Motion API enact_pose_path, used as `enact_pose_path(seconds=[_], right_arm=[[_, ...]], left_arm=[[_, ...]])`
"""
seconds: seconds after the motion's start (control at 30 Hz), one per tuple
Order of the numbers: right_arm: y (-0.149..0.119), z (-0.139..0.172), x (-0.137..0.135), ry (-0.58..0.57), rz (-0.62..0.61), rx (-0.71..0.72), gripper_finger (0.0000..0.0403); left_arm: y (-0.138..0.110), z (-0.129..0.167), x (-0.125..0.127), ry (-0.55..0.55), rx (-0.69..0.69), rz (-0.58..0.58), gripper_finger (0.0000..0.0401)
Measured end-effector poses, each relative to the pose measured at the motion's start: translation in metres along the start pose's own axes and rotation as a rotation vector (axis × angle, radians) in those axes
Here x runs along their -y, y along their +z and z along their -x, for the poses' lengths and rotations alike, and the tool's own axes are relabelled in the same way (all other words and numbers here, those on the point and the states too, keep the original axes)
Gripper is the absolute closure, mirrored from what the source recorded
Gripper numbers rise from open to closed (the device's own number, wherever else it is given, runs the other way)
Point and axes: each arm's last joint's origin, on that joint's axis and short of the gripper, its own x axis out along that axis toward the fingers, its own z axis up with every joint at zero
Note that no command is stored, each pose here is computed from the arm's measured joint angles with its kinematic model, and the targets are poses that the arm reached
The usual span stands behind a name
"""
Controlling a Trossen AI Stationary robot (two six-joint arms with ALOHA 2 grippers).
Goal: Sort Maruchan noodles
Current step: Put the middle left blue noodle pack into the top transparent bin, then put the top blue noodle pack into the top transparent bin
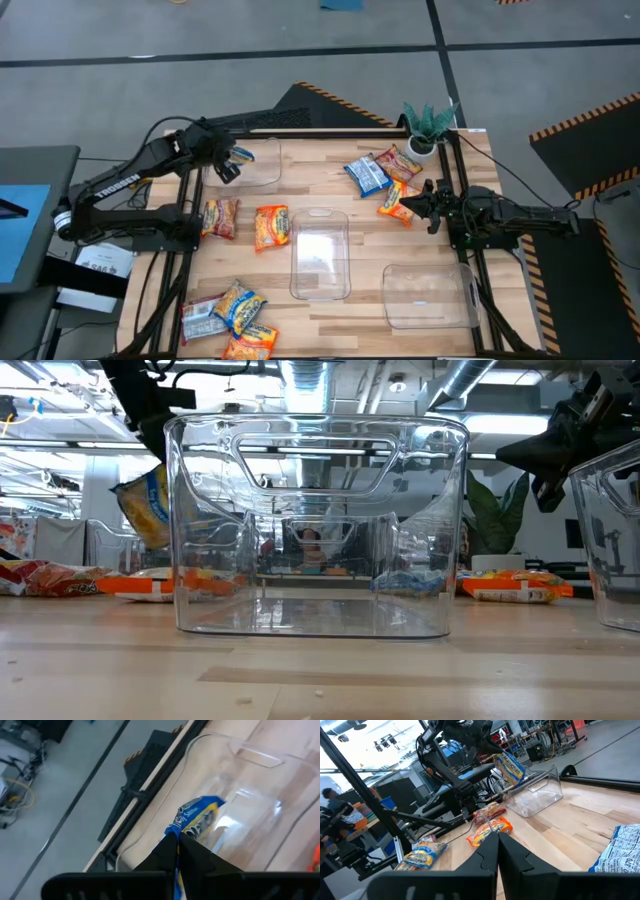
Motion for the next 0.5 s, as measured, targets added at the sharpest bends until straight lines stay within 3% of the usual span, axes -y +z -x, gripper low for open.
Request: enact_pose_path(seconds=[0.13,0.37,0.5], right_arm=[[0.0,0.0,0.0,0.0,0.0,0.0,0.037],[0.0,0.0,0.0,0.0,0.0,0.0,0.037],[0.0,0.0,0.0,0.0,0.0,0.0,0.037]], left_arm=[[0.0,0.0,0.0,-0.016,0.004,0.015,0.0366],[0.006,0.008,-0.002,-0.055,0.044,0.039,0.0271],[0.015,0.029,-0.004,-0.29,0.202,0.125,0.0231]])
